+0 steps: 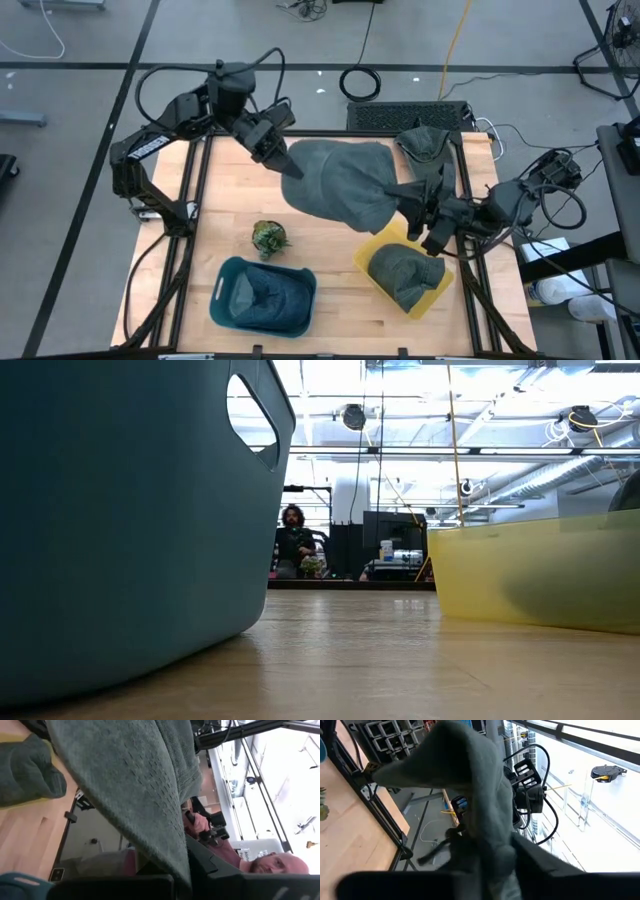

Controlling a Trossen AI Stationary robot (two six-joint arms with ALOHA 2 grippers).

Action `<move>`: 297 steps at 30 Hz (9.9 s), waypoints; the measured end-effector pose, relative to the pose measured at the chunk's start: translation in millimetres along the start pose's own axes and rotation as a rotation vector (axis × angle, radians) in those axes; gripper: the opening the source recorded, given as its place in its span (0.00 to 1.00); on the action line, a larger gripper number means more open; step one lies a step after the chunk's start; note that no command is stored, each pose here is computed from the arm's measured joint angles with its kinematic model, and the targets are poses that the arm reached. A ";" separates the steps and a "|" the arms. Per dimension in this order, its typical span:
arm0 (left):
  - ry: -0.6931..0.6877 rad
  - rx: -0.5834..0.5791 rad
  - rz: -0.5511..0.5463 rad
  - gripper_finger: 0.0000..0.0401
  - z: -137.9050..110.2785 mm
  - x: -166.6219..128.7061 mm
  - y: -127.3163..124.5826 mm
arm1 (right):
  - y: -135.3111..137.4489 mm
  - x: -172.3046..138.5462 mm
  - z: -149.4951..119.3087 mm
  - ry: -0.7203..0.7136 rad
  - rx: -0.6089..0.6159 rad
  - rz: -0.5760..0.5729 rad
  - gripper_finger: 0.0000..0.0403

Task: Pick & Place hat
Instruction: Put the bottom black cap into the yellow bin, then put the black cap into the yellow bin

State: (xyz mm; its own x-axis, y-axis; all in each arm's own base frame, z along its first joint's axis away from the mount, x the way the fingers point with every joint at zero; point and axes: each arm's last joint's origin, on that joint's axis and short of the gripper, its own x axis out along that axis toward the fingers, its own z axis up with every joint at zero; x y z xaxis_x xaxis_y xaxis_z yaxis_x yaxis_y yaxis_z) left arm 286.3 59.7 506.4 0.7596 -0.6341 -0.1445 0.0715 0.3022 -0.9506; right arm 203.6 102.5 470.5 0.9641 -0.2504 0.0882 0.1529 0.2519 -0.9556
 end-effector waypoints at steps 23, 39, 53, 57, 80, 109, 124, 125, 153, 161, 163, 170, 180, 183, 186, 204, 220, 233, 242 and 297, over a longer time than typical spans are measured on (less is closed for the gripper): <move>-0.204 0.117 0.207 0.33 9.8 -14.5 15.6 | -28.9 -25.2 11.1 0.107 0.134 -0.121 0.01; -0.348 0.157 0.301 0.39 24.5 -39.0 24.1 | -15.3 -38.2 10.0 0.248 0.465 -0.056 0.01; -0.310 0.173 0.273 0.37 23.4 -38.4 23.2 | 9.3 -46.3 23.6 0.290 0.820 -0.076 0.01; -0.284 0.173 0.252 0.37 22.7 -38.1 22.7 | 19.4 -45.0 30.2 0.292 0.859 -0.064 0.01; -0.232 0.191 0.186 0.34 22.2 -37.2 19.3 | 108.6 -44.1 5.4 0.682 0.635 0.387 0.01; -0.247 0.199 0.166 0.34 23.9 -37.1 16.5 | 195.2 -52.9 -12.2 0.932 0.742 0.424 0.01; -0.246 0.207 0.167 0.34 23.9 -37.1 16.5 | 241.4 -63.1 -4.6 0.962 1.015 0.805 0.01; -0.246 0.208 0.167 0.34 23.9 -37.1 16.5 | 244.3 -64.5 -6.3 0.984 1.022 0.822 0.01; -0.245 0.232 0.171 0.34 23.9 -37.1 16.5 | 305.5 -85.1 -40.0 1.110 1.126 0.985 0.09; -0.244 0.252 0.174 0.34 23.9 -37.1 16.5 | 305.7 -84.2 -38.3 1.169 1.240 0.936 0.29; -0.244 0.253 0.175 0.34 24.0 -37.1 16.5 | 305.7 -84.2 -38.2 1.172 1.244 0.934 0.38; -0.245 0.258 0.176 0.34 24.0 -37.1 16.5 | 305.9 -84.8 -37.7 1.160 1.217 0.974 0.65; -0.245 0.258 0.176 0.34 24.0 -37.1 16.5 | 306.2 -86.8 -36.9 1.181 1.192 1.062 0.73; -0.245 0.258 0.176 0.34 23.9 -37.1 16.5 | 306.2 -86.8 -36.9 1.175 1.185 1.066 0.72; -0.245 0.258 0.176 0.34 24.0 -37.1 16.5 | 306.2 -86.8 -36.9 1.169 1.178 1.070 0.72; -0.242 0.281 0.178 0.34 23.9 -37.1 16.5 | 264.6 -91.9 -41.9 1.075 1.341 1.095 0.72; -0.239 0.302 0.180 0.34 23.9 -37.1 16.5 | 202.2 -102.4 -50.0 0.889 1.755 1.206 0.72; -0.238 0.308 0.180 0.34 23.9 -37.1 16.5 | 167.4 -97.9 -57.8 0.582 1.993 1.025 0.72; -0.238 0.303 0.179 0.34 23.9 -37.1 16.5 | 149.9 -88.3 -71.4 0.357 1.917 0.648 0.72; -0.275 0.333 0.196 0.34 25.7 -37.4 15.3 | 41.7 18.9 -241.0 1.522 1.459 0.000 0.68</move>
State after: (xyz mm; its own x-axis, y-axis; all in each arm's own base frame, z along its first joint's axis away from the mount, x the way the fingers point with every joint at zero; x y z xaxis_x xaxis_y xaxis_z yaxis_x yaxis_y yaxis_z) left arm 275.6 106.3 504.3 0.9192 -0.3441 -0.1914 0.0790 0.6375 -0.7664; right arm 176.0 -117.0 364.5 0.1856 -0.4423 -0.8774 0.8995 0.4360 -0.0295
